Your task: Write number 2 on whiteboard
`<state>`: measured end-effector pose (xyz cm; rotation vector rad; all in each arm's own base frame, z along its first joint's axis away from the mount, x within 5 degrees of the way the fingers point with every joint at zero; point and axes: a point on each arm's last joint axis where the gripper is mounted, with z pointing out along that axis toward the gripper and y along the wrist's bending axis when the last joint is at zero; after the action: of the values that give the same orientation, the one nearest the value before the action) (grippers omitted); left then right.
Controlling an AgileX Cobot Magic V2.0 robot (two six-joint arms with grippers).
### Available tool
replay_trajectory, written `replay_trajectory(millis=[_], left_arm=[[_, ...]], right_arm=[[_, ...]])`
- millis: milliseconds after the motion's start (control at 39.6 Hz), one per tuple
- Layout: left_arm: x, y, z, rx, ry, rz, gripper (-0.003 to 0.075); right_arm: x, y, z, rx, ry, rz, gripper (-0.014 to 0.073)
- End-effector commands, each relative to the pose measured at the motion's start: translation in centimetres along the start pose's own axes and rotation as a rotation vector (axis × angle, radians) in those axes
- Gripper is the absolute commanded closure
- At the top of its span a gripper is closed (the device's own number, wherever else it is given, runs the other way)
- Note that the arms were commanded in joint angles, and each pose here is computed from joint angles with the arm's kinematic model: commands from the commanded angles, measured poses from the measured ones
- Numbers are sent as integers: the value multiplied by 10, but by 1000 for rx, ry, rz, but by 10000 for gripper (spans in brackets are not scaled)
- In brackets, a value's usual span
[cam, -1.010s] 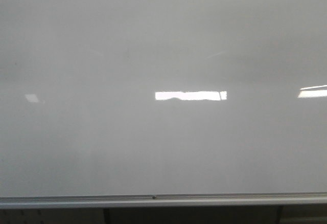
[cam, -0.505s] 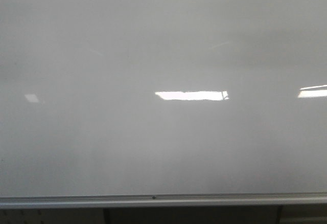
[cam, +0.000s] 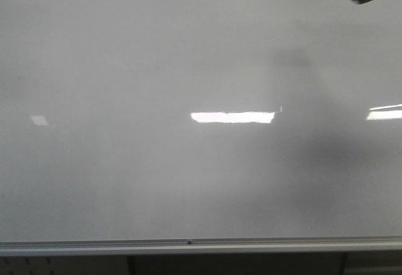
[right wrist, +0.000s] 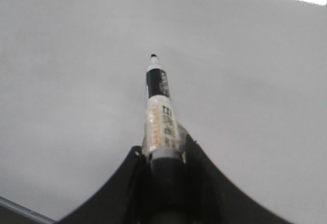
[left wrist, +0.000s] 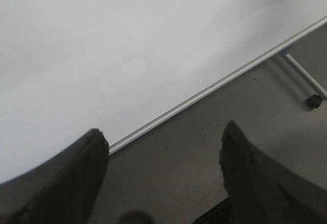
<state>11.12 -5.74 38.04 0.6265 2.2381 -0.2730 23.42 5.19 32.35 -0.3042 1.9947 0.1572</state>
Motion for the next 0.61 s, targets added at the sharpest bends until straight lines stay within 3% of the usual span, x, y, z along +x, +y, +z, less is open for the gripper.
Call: replay_trajectory(millis=[0,581], left_arm=[[-10,1,-7,-8,-88,-13,258],[-10,1,-7,-8,-88,-13,258]], right_arm=[[-19,-7,1,57,-136,-21,521],[-11,-12,33,91,-121,-27,521]])
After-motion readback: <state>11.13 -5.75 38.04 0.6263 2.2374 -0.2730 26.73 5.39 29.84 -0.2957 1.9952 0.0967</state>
